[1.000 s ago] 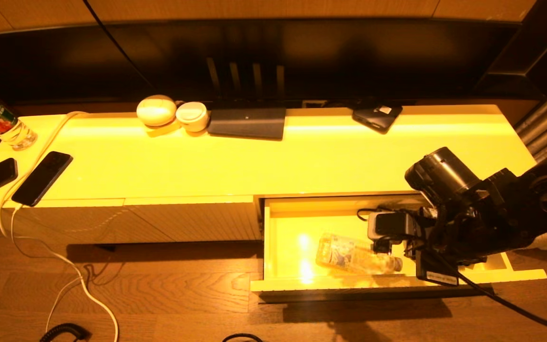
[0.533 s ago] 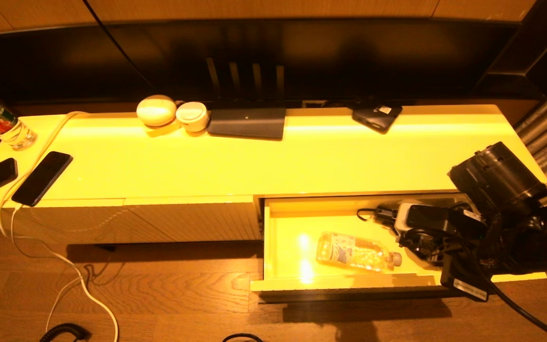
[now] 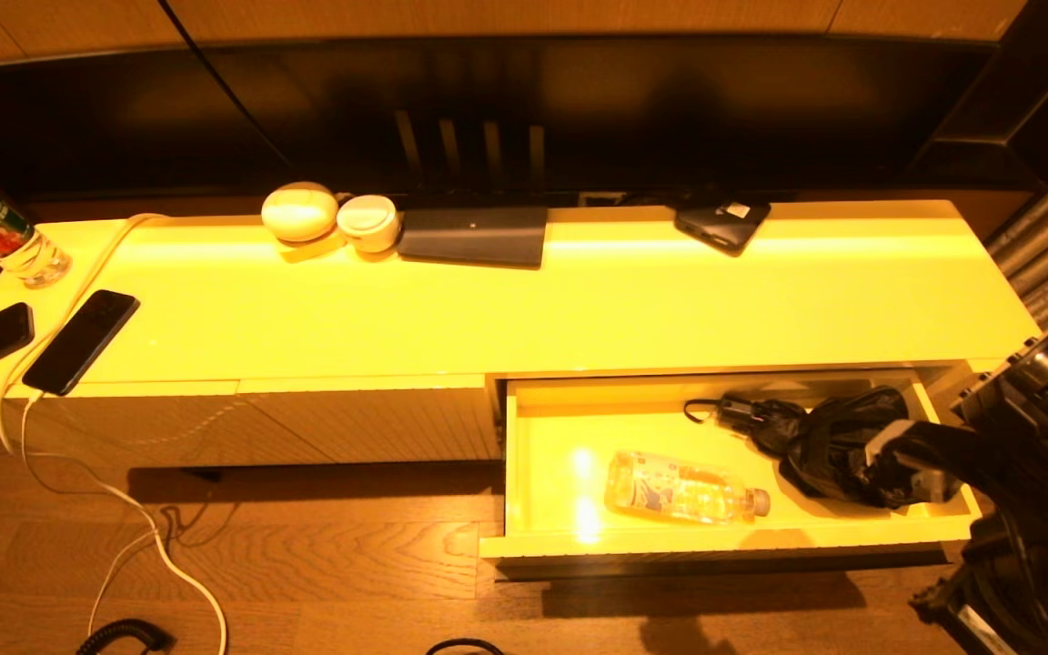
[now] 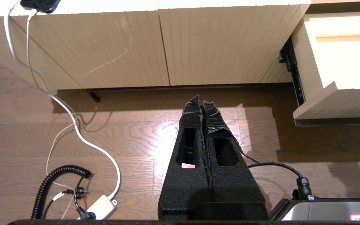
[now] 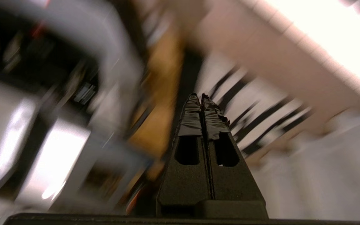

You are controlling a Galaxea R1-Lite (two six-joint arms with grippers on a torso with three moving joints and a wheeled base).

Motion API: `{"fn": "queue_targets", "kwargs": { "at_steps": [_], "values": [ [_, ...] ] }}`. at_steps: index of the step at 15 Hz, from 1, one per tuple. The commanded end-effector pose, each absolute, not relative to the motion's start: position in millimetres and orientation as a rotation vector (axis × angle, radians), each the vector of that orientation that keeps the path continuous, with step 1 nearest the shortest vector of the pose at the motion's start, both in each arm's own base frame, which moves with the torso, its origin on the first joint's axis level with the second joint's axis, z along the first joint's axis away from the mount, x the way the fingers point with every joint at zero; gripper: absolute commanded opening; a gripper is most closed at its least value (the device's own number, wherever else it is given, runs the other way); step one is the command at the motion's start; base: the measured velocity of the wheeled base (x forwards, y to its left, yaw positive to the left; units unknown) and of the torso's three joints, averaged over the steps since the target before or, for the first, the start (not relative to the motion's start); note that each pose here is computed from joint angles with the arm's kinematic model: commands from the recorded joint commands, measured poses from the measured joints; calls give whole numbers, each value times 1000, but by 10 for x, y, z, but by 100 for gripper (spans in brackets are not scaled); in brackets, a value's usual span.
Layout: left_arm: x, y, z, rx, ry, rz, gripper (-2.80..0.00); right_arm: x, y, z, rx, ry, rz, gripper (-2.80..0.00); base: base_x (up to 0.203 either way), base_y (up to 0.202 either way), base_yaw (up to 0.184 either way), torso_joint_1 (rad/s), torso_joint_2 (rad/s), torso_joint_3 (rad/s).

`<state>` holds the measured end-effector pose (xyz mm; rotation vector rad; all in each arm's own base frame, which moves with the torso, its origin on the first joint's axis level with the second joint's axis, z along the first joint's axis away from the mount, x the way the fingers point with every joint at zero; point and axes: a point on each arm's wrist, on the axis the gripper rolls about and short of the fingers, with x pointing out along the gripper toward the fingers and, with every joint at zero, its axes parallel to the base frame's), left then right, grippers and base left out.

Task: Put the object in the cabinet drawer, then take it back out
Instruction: Close the drawer

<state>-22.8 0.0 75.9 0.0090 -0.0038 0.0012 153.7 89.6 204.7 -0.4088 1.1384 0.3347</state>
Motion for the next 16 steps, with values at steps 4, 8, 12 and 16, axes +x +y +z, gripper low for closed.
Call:
{"fn": "queue_targets", "kwargs": {
  "at_steps": [4,8,12,16],
  "values": [
    [-227,0,754,9,-2,2,-280,1223,828,1795,-373,1431,437,-280,0,0,0,0,0,0],
    [-227,0,755,9,-3,2,-280,1346,929,1649,-365,1529,458,-280,0,0,0,0,0,0],
    [-227,0,755,9,-3,2,-280,1593,1097,1484,-316,1466,463,-280,0,0,0,0,0,0],
    [-227,0,755,9,-3,2,-280,1723,1181,1332,-326,1482,443,-280,0,0,0,0,0,0]
  ]
}}
